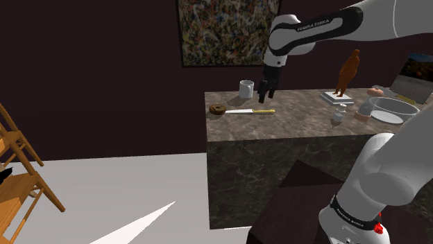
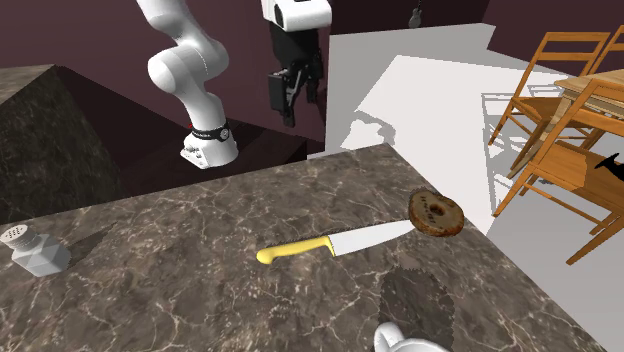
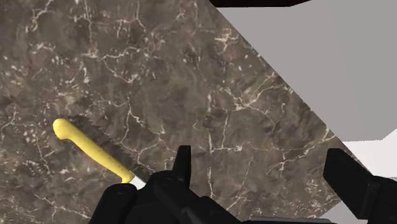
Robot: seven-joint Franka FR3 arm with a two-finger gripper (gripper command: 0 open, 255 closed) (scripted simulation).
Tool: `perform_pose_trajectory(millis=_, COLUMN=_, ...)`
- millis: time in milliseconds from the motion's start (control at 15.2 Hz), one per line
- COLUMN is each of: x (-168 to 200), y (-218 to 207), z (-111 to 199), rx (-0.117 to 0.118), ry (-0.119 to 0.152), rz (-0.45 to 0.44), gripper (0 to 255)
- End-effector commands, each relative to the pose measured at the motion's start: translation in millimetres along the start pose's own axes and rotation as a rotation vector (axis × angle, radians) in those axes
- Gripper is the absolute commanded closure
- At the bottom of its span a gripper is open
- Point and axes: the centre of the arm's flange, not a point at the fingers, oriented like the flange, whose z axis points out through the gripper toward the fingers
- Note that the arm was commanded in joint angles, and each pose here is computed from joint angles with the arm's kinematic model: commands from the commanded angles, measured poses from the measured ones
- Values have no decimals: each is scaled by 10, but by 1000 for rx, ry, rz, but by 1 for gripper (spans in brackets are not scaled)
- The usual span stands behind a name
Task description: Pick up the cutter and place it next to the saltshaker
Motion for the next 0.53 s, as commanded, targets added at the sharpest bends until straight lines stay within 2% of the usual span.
perform_pose_trajectory(millis=0, x=155, y=176, z=148, rx=-5, ry=-9, rz=-23, gripper=0)
perform_pose_trajectory(millis=462, x=739, y=771, z=570, rx=-21, ry=-39, rz=-97, gripper=0)
